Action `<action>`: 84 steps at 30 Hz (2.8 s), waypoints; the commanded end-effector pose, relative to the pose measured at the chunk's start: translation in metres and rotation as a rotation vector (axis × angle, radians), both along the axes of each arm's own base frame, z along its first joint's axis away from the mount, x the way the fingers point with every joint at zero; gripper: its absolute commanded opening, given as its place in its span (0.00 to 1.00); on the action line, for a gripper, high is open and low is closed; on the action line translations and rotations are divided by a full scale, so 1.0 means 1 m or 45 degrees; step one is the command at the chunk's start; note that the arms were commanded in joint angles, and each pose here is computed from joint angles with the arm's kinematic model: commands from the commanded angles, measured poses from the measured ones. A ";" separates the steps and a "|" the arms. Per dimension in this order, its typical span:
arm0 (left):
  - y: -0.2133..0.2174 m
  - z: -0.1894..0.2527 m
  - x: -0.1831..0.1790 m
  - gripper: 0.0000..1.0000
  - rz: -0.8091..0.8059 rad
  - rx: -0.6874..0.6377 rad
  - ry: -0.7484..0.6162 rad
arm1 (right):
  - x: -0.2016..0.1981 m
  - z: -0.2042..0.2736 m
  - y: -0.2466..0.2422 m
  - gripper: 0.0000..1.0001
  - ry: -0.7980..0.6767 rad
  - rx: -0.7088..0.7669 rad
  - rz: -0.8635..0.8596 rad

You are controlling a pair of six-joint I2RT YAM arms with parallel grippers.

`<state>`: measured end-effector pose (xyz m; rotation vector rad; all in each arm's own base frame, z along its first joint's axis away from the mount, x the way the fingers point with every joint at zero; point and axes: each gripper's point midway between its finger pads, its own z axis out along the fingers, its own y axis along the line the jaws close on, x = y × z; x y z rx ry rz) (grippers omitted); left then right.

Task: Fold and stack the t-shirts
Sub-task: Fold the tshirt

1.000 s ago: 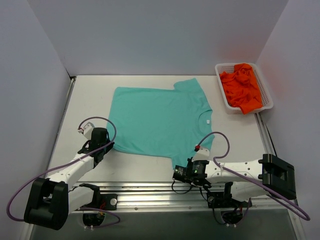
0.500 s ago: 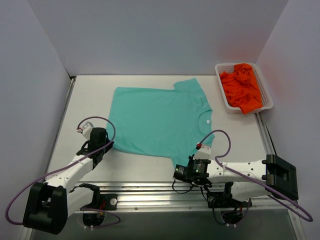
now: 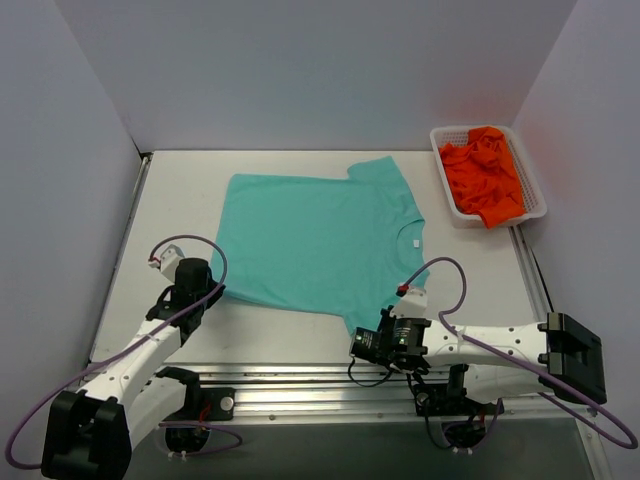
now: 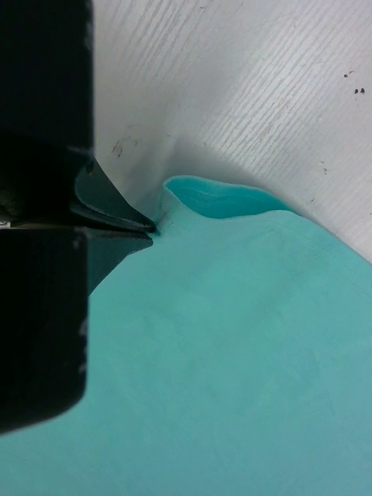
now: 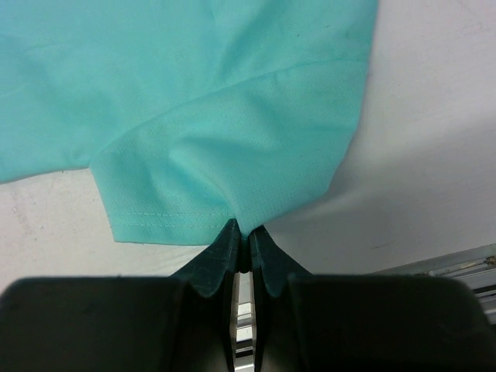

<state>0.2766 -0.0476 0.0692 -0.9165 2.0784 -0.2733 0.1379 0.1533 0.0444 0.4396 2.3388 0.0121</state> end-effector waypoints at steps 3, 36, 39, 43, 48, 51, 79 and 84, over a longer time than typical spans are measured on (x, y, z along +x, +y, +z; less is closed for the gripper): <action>-0.002 0.021 0.005 0.02 -0.013 -0.005 -0.053 | 0.009 0.021 -0.009 0.00 -0.096 -0.031 -0.016; 0.002 0.031 -0.002 0.02 -0.004 0.012 -0.066 | 0.015 0.031 -0.011 0.00 -0.150 -0.043 -0.029; 0.002 0.031 -0.002 0.02 -0.007 0.012 -0.068 | 0.016 0.034 -0.012 0.00 -0.164 -0.044 -0.034; 0.002 0.034 0.000 0.02 -0.007 0.011 -0.073 | 0.019 0.042 -0.012 0.00 -0.192 -0.045 -0.040; 0.001 0.040 0.002 0.02 -0.006 0.007 -0.088 | 0.024 0.053 -0.012 0.00 -0.227 -0.042 -0.048; 0.001 0.042 0.003 0.02 -0.007 0.009 -0.090 | 0.026 0.056 -0.010 0.00 -0.244 -0.038 -0.049; -0.019 0.081 0.062 0.02 -0.044 -0.070 -0.185 | 0.119 0.114 -0.019 0.00 -0.369 -0.163 -0.217; -0.024 0.072 0.076 0.02 -0.062 -0.081 -0.156 | 0.139 0.112 -0.019 0.00 -0.341 -0.215 -0.226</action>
